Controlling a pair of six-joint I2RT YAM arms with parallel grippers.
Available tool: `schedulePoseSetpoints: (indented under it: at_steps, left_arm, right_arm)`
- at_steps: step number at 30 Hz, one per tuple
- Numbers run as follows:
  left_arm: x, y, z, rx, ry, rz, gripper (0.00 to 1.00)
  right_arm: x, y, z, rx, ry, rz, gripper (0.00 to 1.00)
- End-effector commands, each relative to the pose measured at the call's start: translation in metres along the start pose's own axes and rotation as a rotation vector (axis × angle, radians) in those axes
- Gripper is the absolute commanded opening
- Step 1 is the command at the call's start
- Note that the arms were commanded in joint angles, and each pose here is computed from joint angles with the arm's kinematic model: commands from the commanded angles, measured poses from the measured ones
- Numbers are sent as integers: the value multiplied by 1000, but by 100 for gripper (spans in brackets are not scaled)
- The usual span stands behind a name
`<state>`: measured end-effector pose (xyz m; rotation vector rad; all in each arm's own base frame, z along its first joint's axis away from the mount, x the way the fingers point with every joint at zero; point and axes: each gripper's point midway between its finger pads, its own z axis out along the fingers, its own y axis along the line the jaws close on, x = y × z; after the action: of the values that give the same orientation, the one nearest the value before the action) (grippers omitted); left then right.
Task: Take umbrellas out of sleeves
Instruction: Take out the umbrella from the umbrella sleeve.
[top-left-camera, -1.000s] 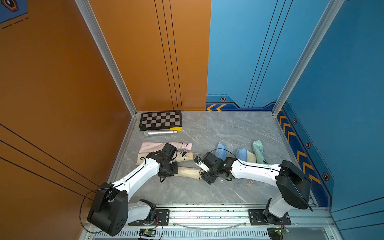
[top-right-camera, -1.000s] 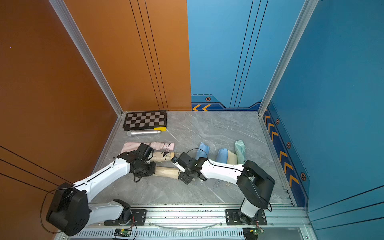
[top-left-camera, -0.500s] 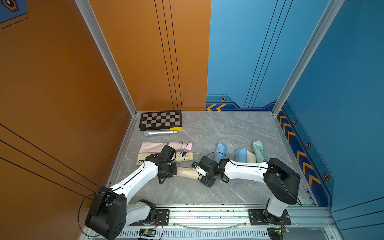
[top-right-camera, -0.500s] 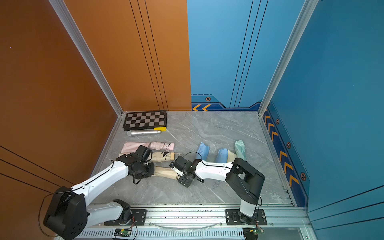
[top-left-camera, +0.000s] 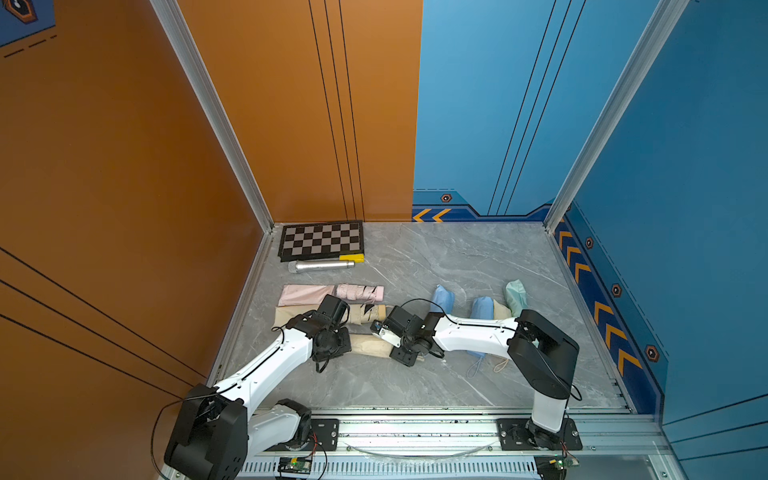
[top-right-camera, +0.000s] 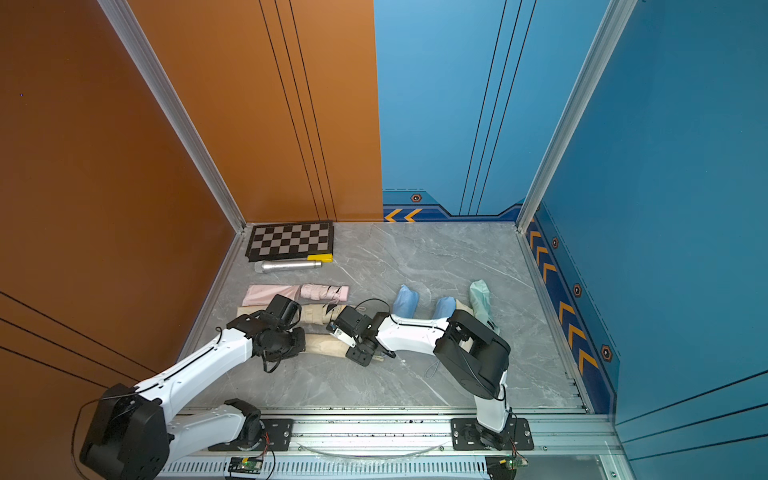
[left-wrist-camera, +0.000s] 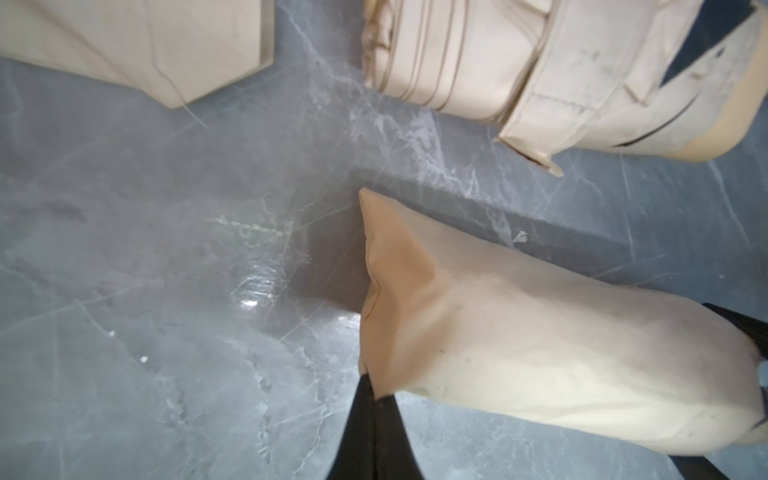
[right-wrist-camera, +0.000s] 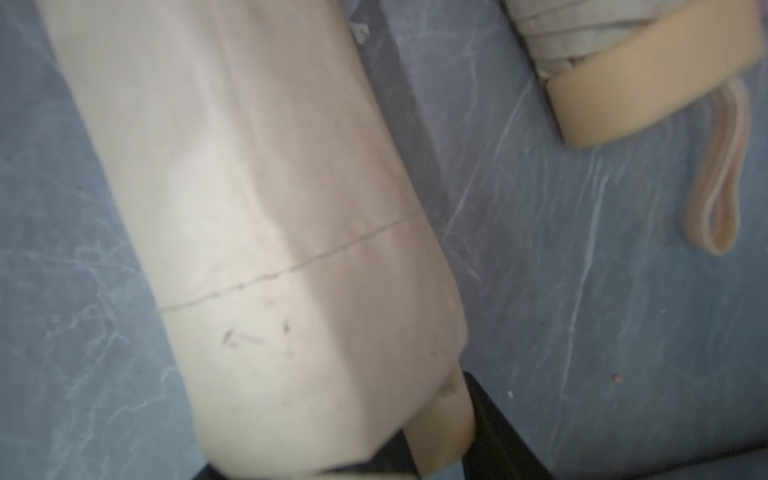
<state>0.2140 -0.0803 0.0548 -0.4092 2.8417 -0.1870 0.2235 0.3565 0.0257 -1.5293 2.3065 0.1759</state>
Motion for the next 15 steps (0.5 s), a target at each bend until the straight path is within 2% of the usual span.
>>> schedulePoseSetpoints:
  at_steps: [1, 8, 15]
  left_arm:
    - [-5, 16, -2, -51, -44, -48, 0]
    - [-13, 34, -7, -63, -116, -138, 0]
    - [-22, 50, -10, -53, -186, -245, 0]
  right_arm:
    - [-1, 5, 8, -14, 24, -41, 49]
    - [-19, 7, 16, -18, 10, -89, 37]
    - [-37, 10, 28, -43, -2, -110, 34]
